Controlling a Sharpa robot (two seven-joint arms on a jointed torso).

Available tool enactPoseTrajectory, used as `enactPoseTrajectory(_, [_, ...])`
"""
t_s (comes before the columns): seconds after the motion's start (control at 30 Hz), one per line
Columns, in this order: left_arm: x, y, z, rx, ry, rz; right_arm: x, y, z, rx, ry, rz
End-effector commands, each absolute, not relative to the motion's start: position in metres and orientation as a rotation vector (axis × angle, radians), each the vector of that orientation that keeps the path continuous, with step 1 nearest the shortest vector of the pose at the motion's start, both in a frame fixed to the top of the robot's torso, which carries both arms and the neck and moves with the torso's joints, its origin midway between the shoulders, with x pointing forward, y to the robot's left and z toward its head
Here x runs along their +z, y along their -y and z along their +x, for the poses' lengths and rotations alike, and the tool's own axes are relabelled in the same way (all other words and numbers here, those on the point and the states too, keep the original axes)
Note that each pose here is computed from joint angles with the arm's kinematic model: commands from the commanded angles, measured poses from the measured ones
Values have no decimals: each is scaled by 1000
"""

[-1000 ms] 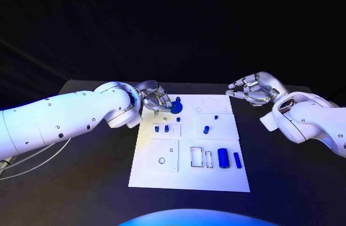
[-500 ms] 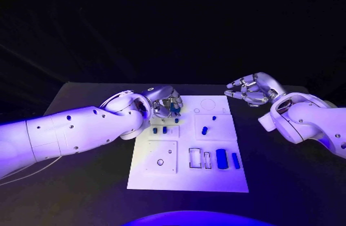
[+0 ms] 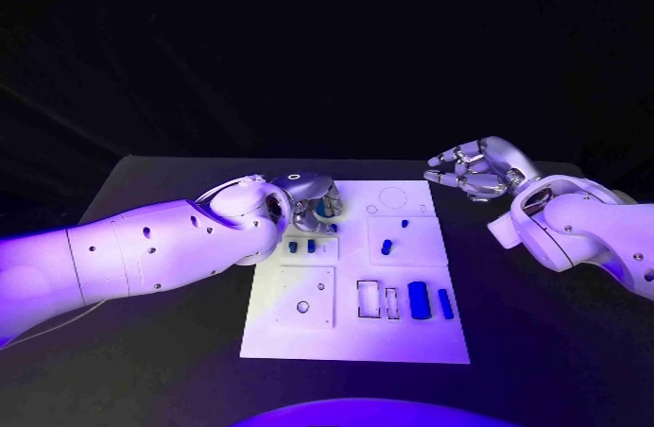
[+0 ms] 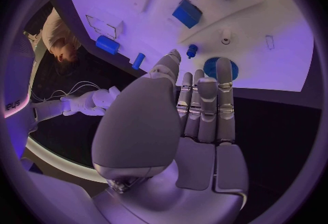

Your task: Assemble the parts on the task board

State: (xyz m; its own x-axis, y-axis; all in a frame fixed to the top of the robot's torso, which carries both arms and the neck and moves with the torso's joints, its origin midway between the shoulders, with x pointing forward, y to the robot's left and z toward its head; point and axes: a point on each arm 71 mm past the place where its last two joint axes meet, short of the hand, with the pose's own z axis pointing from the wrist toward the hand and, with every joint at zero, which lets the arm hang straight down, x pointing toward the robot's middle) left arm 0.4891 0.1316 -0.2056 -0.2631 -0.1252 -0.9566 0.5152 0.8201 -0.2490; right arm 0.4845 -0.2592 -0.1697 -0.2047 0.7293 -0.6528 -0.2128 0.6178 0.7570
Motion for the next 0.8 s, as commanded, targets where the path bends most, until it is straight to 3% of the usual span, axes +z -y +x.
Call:
enactPoseTrajectory(0.03, [-210, -130, 490, -584, -1769, 353, -169, 257, 484, 920, -1546, 439])
enactPoseTrajectory(0.8, [-226, -128, 493, -602, -1778, 330, -169, 254, 484, 920, -1552, 406])
